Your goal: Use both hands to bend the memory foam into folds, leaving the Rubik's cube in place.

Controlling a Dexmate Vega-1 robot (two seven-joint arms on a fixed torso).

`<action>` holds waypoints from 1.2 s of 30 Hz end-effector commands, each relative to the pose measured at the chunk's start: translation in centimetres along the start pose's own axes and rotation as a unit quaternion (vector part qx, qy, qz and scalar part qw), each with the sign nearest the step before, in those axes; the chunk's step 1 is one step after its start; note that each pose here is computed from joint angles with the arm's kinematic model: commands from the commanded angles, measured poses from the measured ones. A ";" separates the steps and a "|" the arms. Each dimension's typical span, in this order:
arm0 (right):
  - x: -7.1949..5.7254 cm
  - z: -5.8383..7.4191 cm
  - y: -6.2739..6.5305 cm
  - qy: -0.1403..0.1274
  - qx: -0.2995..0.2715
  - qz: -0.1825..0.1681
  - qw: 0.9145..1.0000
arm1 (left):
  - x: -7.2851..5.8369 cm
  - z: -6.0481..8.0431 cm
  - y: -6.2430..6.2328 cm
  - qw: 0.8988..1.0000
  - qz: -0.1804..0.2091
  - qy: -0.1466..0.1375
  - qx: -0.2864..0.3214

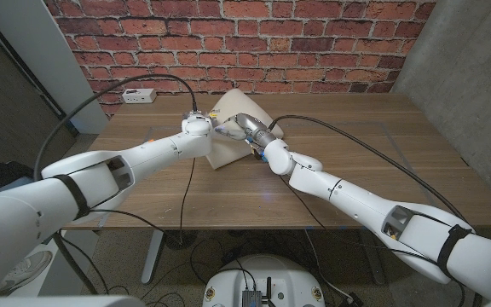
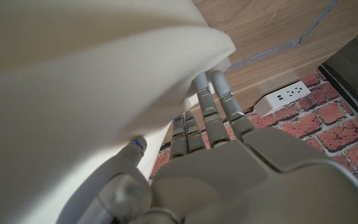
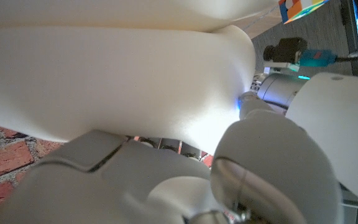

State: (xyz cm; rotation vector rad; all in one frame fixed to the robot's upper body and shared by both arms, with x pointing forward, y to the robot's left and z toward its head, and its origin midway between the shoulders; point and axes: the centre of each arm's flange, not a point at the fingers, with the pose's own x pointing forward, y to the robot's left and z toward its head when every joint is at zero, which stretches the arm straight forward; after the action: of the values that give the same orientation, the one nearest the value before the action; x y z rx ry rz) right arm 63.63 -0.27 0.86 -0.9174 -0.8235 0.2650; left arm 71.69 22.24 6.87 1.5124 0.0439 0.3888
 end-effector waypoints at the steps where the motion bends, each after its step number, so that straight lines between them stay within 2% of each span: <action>1: -0.9 -2.8 -2.5 -0.021 0.151 -0.070 0.986 | 0.8 0.7 -0.7 1.000 -0.014 -0.012 0.010; 9: -1.1 -3.9 -3.6 -0.027 0.237 -0.096 0.966 | 1.0 0.9 -0.9 1.000 -0.015 -0.014 0.014; 16: -1.4 -4.3 -4.3 -0.039 0.280 -0.142 0.948 | 1.0 1.0 -0.7 1.000 -0.013 -0.014 0.016; 19: -1.7 -4.4 -4.7 -0.043 0.277 -0.158 0.947 | 0.9 1.1 -0.7 1.000 -0.014 -0.015 0.015; 22: -1.8 -4.3 -5.2 -0.032 0.237 -0.158 0.958 | 0.9 1.1 -0.7 1.000 -0.016 -0.016 0.014; 24: -1.9 -4.0 -5.3 -0.013 0.192 -0.154 0.969 | 0.8 1.1 -0.6 1.000 -0.013 -0.017 0.015; 27: -1.9 -3.5 -5.3 0.003 0.114 -0.130 0.985 | 0.8 1.2 -0.5 1.000 -0.013 -0.017 0.012; 29: -1.8 -3.1 -5.2 0.010 0.060 -0.106 0.993 | 0.7 1.2 -0.5 1.000 -0.012 -0.019 0.015; 32: -1.6 -2.6 -4.9 0.019 0.002 -0.080 0.997 | 0.7 1.3 -0.4 1.000 -0.013 -0.021 0.014; 36: -1.3 -2.3 -4.8 0.028 -0.052 -0.039 0.997 | 0.6 1.3 -0.4 1.000 -0.012 -0.022 0.014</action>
State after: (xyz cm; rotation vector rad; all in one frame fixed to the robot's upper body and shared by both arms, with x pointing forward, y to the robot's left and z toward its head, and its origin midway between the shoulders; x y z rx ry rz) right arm 65.33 -6.06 1.80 -0.5718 -0.8495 0.1698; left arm 72.84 21.37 6.60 1.5429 0.0417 0.3428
